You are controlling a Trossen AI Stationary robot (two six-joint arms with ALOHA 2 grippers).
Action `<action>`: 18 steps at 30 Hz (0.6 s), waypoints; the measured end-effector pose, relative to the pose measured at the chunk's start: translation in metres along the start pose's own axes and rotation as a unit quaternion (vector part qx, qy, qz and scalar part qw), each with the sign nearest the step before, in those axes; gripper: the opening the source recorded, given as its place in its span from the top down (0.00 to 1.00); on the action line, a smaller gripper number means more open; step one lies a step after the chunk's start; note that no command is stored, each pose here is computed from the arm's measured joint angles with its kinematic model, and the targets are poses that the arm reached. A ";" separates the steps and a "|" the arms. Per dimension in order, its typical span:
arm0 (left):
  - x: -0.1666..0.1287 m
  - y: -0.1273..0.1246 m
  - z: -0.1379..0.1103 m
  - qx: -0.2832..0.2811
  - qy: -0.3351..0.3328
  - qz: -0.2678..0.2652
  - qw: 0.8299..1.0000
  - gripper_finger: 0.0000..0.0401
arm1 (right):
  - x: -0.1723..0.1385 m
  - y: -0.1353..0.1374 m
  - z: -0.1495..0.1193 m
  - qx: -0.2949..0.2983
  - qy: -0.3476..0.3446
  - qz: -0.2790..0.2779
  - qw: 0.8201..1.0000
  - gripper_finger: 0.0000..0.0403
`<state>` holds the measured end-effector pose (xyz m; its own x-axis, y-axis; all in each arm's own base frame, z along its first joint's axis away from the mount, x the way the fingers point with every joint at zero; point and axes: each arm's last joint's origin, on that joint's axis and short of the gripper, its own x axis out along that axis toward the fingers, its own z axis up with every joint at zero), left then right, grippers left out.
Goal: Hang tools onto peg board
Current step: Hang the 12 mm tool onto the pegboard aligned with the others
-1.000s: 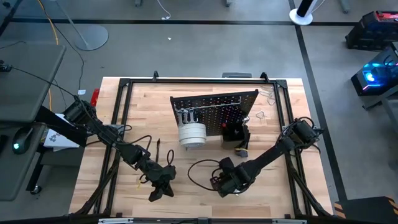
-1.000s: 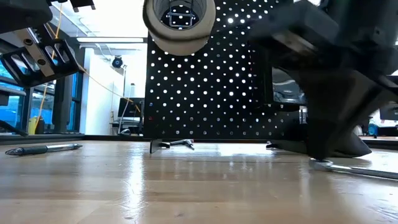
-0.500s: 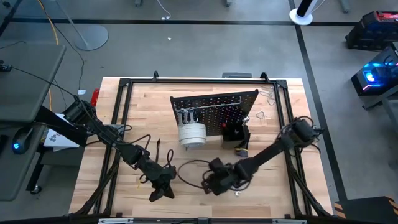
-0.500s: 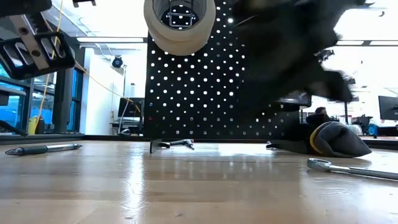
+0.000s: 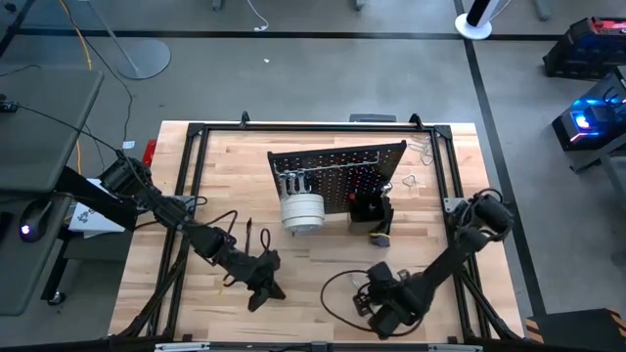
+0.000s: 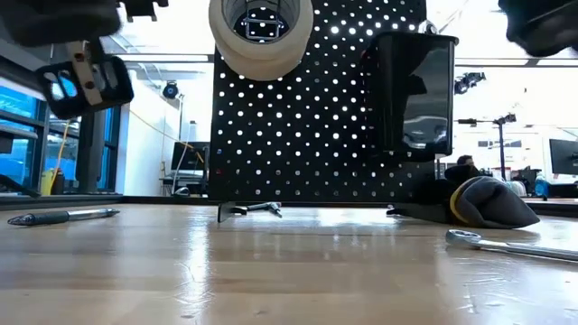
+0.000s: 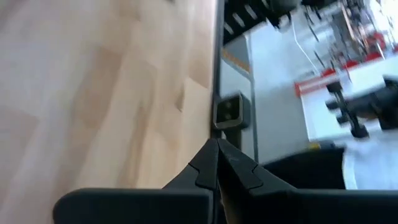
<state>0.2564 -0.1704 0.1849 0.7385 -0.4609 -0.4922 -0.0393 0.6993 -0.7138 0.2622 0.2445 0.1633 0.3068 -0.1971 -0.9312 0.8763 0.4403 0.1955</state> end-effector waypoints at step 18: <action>0.005 -0.012 -0.021 -0.031 -0.023 0.000 0.999 1.00 | 0.052 0.036 0.026 0.033 -0.021 0.075 0.996 1.00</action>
<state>0.2461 -0.1924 0.1805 0.7687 -0.4341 -0.4698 -0.0803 0.6631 -0.7442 0.3190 0.2273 0.1294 0.4502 -0.1702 -0.8765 0.8414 0.4096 0.3526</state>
